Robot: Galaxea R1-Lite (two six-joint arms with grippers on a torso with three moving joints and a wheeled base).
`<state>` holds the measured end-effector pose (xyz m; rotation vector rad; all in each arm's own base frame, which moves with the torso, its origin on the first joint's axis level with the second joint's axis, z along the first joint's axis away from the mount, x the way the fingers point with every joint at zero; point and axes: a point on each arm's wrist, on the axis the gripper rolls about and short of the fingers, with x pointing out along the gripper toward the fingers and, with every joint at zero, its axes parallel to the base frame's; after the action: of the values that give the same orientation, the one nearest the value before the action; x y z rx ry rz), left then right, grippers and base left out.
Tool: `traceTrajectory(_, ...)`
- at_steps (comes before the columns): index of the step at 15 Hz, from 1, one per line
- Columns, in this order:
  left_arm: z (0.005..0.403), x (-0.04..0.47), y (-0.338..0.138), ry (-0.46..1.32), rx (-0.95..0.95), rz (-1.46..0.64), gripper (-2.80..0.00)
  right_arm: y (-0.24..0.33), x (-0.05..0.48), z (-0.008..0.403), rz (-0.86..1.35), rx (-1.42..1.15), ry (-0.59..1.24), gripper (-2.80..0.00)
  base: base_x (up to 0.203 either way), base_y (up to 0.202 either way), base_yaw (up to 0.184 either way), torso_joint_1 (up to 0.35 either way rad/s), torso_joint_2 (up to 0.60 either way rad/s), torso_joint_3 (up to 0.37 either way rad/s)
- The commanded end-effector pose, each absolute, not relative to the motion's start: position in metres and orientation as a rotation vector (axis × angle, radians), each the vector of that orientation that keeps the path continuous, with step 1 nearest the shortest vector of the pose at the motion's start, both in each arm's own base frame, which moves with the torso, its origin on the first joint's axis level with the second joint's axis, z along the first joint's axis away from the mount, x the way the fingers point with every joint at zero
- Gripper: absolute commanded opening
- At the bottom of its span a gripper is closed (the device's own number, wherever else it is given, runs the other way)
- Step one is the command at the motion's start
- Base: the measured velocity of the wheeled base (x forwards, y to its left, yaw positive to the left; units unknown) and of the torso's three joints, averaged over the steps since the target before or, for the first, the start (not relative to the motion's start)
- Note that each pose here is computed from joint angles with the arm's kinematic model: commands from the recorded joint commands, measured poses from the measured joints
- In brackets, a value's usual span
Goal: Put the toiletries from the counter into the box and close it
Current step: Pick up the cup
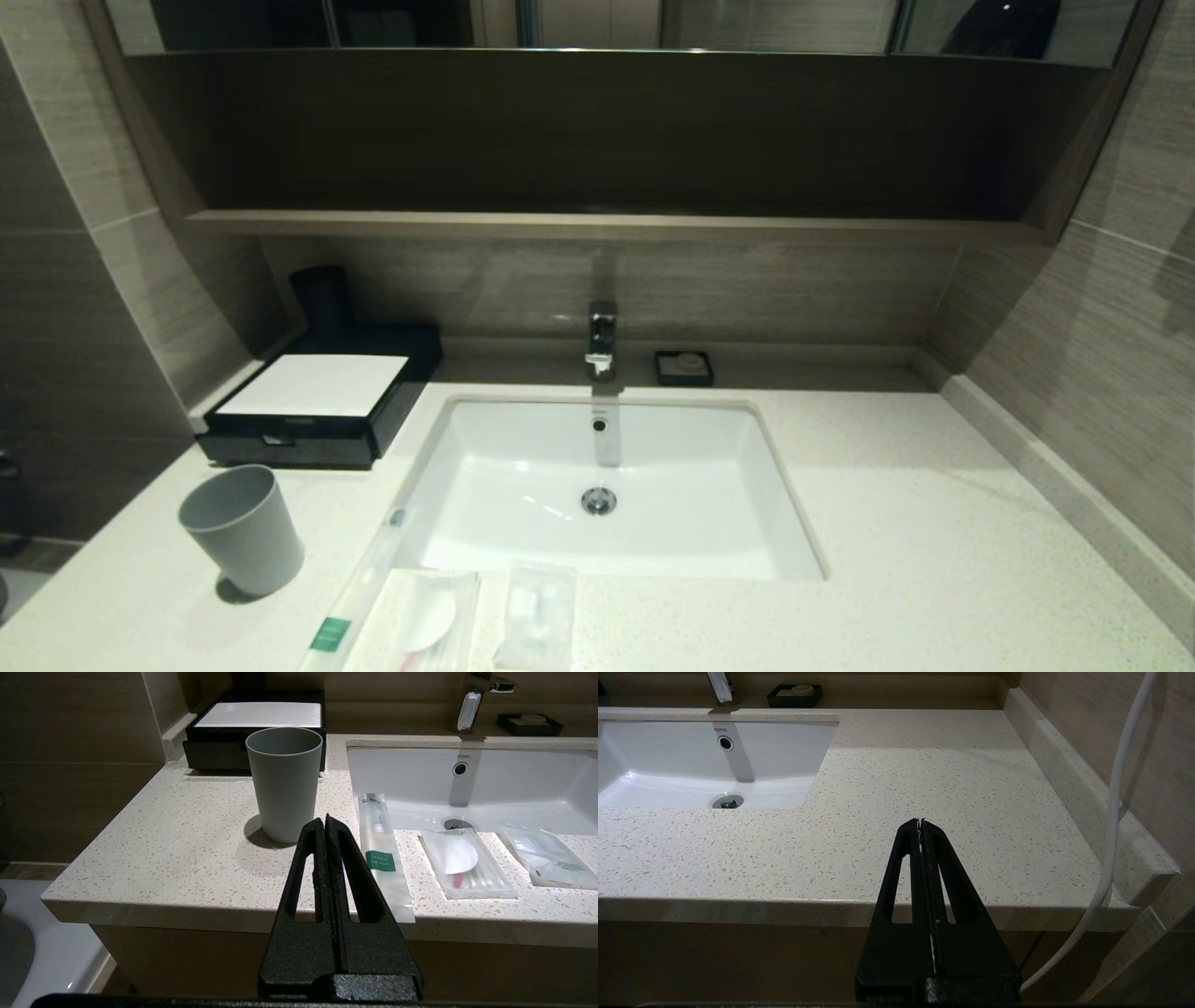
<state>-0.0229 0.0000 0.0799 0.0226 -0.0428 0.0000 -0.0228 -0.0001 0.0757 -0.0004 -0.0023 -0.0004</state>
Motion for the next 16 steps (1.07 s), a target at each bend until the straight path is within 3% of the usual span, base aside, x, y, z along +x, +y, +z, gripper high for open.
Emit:
traceTrajectory(1,0.0744,-0.0212,0.0000,-0.021,0.023,0.000,-2.80,-0.0001,-0.0227,0.0754,0.000,-0.001,-0.002,-2.80,0.000,0.000,0.000,0.000,0.00,0.000)
traceTrajectory(16,0.0822,-0.0244,0.0000,-0.026,0.035,0.000,-2.80,-0.0001,-0.0227,0.0754,0.000,-0.001,-0.002,-2.80,0.000,0.000,0.000,0.000,0.00,0.000)
